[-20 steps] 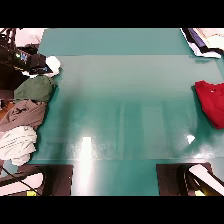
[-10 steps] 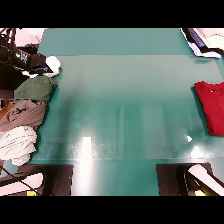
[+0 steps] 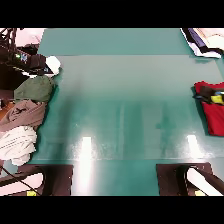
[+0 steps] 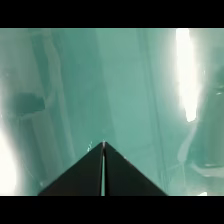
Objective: Fold the shirts.
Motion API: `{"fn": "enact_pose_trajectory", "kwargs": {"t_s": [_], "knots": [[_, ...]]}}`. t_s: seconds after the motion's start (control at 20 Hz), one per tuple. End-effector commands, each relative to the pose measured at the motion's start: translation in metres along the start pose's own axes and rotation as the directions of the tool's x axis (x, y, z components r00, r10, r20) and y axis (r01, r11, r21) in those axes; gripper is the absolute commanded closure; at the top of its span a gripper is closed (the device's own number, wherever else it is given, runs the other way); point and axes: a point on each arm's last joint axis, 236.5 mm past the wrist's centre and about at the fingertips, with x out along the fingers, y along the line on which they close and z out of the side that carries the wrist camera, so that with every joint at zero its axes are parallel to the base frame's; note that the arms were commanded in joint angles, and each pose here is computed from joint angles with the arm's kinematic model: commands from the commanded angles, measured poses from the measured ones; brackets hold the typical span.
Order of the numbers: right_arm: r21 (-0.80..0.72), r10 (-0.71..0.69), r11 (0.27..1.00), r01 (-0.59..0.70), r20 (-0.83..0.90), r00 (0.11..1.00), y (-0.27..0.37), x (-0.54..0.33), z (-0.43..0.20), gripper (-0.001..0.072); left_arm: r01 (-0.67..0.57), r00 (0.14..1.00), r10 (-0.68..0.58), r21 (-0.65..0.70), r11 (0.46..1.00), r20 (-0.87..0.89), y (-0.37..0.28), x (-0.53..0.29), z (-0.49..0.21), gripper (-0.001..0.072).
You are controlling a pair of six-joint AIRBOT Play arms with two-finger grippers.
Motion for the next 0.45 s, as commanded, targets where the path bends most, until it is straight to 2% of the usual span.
{"fn": "enact_pose_trajectory", "kwargs": {"t_s": [0.0, 0.4], "knots": [[-0.175, 0.085, 0.979, -0.105, -0.122, 0.989, 0.071, 0.017, -0.034, 0.0694, -0.004, 0.999, 0.004, -0.002, 1.0, 0.034, 0.001, 0.0, 0.008, 0.0685], [-0.303, 0.121, 0.935, -0.185, -0.217, 0.969, 0.119, 0.026, -0.068, 0.0694, -0.009, 0.997, 0.009, -0.003, 1.0, 0.073, 0.002, -0.001, 0.017, 0.0685]]}}
